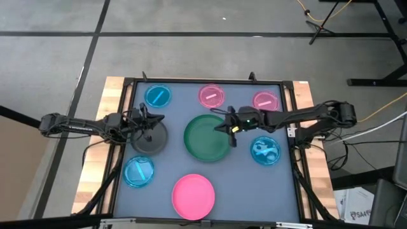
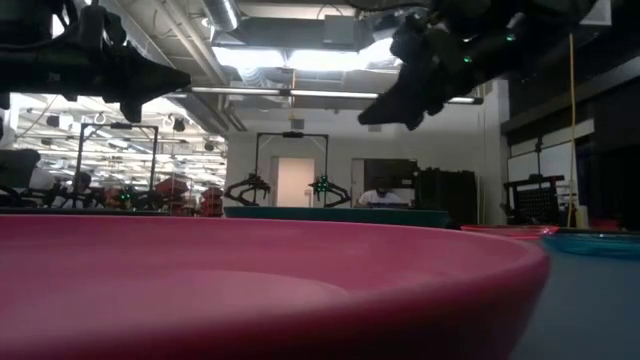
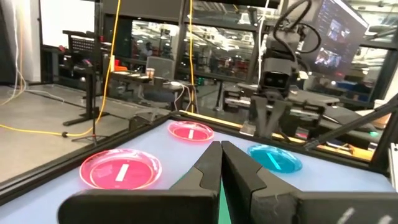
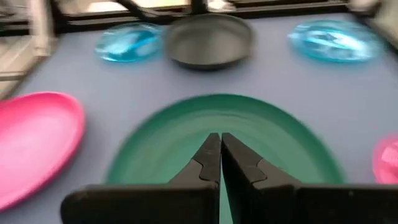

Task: Stack plastic plates
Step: Stack the pink plate on top of the green plate

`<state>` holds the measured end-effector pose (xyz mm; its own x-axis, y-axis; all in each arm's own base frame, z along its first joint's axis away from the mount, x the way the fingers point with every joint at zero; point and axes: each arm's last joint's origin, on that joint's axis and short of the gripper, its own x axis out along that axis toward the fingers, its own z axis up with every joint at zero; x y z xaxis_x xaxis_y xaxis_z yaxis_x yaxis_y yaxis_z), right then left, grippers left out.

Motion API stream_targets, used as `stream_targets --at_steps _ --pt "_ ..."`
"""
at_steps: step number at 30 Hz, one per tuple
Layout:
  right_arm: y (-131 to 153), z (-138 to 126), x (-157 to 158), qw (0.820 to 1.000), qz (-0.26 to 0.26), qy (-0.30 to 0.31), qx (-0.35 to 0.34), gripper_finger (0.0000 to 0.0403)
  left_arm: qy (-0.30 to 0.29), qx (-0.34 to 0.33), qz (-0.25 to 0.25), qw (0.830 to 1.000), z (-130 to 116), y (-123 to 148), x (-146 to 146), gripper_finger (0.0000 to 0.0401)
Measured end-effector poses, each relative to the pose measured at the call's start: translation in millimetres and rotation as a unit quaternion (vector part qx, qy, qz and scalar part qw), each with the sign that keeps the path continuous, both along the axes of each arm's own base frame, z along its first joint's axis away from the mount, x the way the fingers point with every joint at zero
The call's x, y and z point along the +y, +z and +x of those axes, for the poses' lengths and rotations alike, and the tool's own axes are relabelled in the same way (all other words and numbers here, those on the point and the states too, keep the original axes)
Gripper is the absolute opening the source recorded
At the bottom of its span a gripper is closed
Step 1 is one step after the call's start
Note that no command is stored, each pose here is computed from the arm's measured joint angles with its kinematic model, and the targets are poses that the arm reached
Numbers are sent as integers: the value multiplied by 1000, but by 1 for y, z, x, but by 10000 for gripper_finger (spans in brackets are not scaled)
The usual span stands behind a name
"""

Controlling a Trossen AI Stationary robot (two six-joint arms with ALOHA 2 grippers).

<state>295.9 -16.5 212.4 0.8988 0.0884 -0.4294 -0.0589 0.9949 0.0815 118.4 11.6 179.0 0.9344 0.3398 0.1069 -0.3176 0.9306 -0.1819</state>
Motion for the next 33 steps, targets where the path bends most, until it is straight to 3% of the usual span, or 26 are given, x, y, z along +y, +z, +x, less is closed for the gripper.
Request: stream_targets --at_steps 10,17,22,29,33 --pt "-3 22 45 995 24 96 11 10 -27 26 -28 999 1 -7 -3 5" --pt "-16 36 79 991 82 98 48 10 -58 28 -26 998 1 -7 -7 5" --pt "-20 47 105 984 126 102 68 10 -51 39 -24 998 1 -9 -7 5" --pt "-26 64 136 984 132 88 77 10 -37 45 -24 998 1 -10 -6 5" --pt "-31 70 145 977 177 69 96 10 -37 45 -24 998 1 -10 -6 5"
